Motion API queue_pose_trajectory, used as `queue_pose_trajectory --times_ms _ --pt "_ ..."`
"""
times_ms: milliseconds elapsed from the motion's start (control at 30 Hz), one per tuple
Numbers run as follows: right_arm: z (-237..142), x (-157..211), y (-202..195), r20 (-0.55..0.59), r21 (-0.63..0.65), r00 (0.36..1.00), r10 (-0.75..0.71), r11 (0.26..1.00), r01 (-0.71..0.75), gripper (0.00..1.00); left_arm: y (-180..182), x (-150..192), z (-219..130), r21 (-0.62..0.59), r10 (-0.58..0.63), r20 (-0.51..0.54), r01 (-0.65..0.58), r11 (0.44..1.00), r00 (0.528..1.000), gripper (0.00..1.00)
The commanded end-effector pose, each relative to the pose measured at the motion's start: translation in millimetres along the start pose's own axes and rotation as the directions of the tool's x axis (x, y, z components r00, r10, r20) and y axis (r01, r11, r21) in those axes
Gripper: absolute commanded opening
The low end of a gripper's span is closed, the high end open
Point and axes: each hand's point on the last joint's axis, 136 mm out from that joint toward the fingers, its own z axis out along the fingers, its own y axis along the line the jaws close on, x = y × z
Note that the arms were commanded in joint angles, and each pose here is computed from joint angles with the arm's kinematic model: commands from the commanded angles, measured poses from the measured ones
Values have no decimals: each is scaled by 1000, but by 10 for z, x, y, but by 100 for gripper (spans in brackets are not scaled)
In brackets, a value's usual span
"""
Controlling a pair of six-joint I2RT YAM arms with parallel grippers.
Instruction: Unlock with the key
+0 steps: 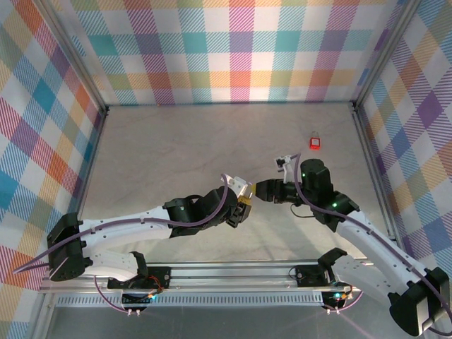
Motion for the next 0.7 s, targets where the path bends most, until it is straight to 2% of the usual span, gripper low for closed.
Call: queue_pose_trajectory --times_ms 0,167,500,667 --pt "78 94 -44 -32 -20 999 14 1000 -14 44 -144 -254 -55 47 -8 84 4 999 996 0" --pt "94 126 -167 -34 36 999 22 999 -20 31 -188 -300 -104 67 -14 101 7 998 995 0" --pt "145 67 -314 -16 105 1000 18 994 -16 25 -350 -328 -166 128 -5 125 -11 992 992 0" --pt "130 65 -148 -19 20 999 -43 999 43 20 -368 -290 -167 143 -1 117 -16 990 993 0"
